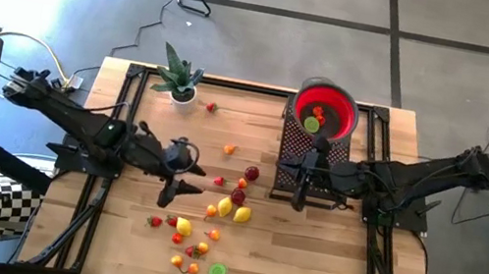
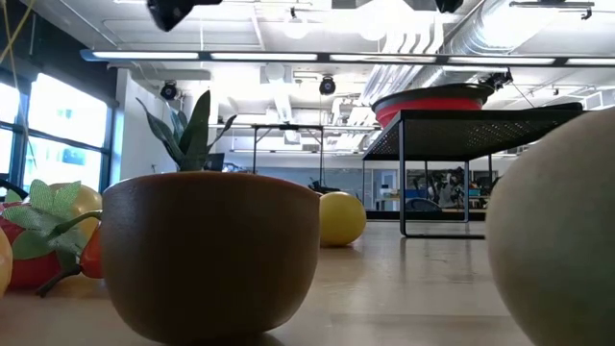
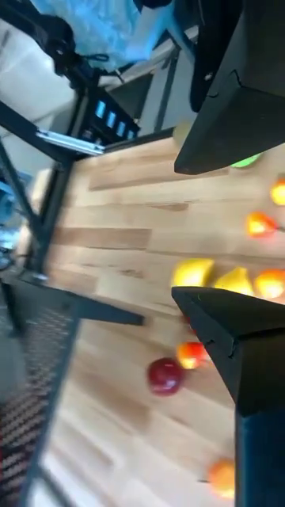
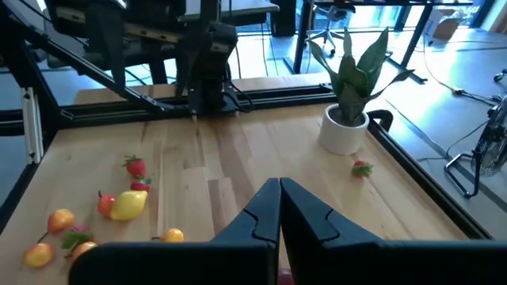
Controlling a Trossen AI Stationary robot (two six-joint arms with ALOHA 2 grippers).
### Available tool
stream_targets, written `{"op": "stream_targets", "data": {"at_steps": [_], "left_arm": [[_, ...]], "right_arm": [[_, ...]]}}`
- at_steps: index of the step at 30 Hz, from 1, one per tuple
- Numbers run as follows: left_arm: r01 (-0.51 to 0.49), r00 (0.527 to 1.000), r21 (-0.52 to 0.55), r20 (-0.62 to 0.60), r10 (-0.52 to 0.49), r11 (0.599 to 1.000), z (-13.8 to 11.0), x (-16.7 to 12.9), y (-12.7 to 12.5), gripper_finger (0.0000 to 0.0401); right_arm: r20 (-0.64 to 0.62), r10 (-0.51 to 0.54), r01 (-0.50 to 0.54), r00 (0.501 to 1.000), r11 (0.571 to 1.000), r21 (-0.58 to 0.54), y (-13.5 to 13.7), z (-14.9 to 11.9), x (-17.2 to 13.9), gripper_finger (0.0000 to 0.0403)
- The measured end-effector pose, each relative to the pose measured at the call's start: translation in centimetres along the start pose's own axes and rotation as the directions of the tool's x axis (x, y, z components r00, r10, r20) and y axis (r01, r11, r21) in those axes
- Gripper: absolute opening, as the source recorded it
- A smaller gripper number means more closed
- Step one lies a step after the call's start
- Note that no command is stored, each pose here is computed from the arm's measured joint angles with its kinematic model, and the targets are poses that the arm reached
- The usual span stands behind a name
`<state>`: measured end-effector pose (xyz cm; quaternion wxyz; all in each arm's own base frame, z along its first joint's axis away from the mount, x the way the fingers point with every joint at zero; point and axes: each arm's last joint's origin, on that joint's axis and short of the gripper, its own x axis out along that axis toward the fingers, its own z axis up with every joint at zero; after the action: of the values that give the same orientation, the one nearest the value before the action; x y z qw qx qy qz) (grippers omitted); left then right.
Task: Pick & Place Fruit
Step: Put the strawberry into the strainer bowl on the shelf
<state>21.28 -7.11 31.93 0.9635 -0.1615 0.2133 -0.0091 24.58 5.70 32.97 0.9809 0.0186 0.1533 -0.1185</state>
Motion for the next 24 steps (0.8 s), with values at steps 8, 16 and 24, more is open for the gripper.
{"op": "stream_targets", "data": {"at_steps": [8,16,24], "left_arm": [[-0.08,0.981,-0.14,-0.185,0.054,0.987,-2.8,-0.6,-1.2,0.0241],[-0.174,0.94,-0.284,-0.332,0.073,0.943,-5.5,-0.3,-2.8,0.0241],[-0.362,0.805,-0.386,-0.589,0.075,0.848,-9.1,0.3,-4.0,0.0241]], "right_arm": [[-0.001,0.001,-0.001,1.0,1.0,0.014,0.0,0.0,0.0,0.0003],[-0.011,0.0,0.0,1.0,0.998,0.057,0.2,-0.2,0.3,0.0003],[-0.051,0.024,-0.022,0.998,0.999,0.043,1.0,-1.1,2.1,0.0003]]}}
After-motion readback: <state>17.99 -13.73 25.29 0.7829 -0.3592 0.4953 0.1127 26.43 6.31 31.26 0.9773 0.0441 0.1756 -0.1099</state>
